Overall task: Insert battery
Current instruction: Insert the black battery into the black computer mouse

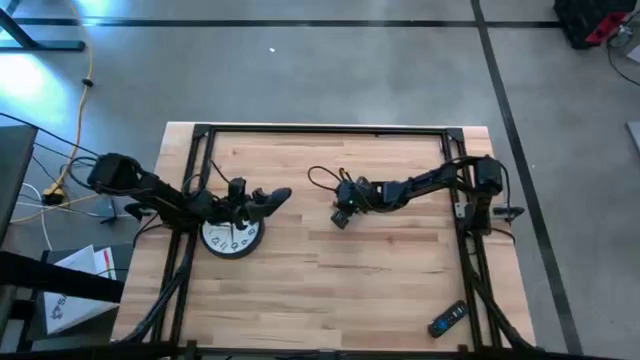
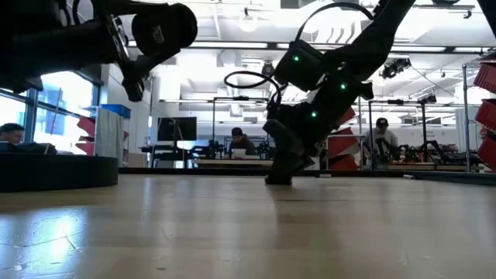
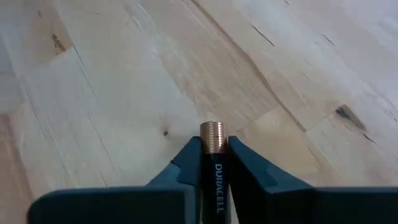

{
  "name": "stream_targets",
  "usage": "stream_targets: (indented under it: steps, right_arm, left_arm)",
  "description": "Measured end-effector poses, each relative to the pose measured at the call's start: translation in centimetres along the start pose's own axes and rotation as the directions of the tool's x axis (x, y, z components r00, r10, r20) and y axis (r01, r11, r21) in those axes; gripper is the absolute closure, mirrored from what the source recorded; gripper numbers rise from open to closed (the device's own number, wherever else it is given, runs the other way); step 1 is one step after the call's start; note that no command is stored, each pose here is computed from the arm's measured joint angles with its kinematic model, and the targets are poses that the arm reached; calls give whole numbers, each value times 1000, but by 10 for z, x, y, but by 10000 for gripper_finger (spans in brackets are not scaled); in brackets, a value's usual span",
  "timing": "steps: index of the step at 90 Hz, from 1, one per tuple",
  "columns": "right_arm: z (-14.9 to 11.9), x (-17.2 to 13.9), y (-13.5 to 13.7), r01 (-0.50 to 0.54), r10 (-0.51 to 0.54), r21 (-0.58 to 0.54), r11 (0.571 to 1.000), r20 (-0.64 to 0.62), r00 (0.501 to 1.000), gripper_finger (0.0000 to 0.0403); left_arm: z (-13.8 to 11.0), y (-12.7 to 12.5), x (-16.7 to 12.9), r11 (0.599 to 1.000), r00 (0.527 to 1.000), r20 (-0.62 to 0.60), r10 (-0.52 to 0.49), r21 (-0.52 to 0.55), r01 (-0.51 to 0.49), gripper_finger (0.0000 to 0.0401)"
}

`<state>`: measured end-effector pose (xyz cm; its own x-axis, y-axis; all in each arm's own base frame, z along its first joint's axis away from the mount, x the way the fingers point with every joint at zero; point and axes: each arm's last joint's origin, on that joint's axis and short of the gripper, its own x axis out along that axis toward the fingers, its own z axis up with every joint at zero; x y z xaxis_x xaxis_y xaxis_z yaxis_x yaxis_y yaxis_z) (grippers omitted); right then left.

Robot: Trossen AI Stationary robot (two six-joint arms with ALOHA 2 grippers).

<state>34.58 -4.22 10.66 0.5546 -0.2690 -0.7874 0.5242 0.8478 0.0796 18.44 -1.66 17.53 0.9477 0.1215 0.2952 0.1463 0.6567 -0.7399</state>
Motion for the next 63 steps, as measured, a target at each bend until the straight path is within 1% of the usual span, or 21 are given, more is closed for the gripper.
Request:
stream_targets:
  steps: [7, 17, 22, 28, 40, 49, 54, 60, 63]
  right_arm:
    - [0, 0, 0, 1, -1, 3, 1000, 1, 1000, 377]
    - [0, 0, 0, 1, -1, 4, 1000, 0, 1000, 365]
    - [0, 0, 0, 1, -1, 4, 1000, 1, 1000, 360]
    - [0, 0, 0, 1, -1, 11, 1000, 1, 1000, 358]
    - [0, 0, 0, 1, -1, 14, 1000, 1, 1000, 357]
    - [0, 0, 0, 1, -1, 15, 1000, 1, 1000, 356]
    - [0, 0, 0, 1, -1, 15, 1000, 0, 1000, 356]
    - [0, 0, 0, 2, -2, 15, 1000, 1, 1000, 356]
    - [0, 0, 0, 2, -2, 15, 1000, 1, 1000, 356]
  left_arm:
    - [0, 3, 1, 1000, 1000, -12, 26, 12, -26, 152]
    - [-4, 15, 0, 989, 989, -66, 130, 74, -125, 152]
    - [-6, 23, 0, 973, 974, -97, 203, 133, -189, 152]
    - [-9, 32, -2, 940, 951, -128, 280, 240, -245, 152]
    - [-12, 38, 3, 851, 913, -150, 380, 443, -282, 152]
    - [-16, 38, 11, 768, 884, -183, 430, 589, -252, 152]
    - [-18, 36, 18, 713, 862, -200, 466, 662, -232, 152]
    - [-22, 33, 26, 635, 829, -217, 515, 747, -198, 152]
    - [-24, 31, 30, 589, 810, -223, 543, 788, -178, 152]
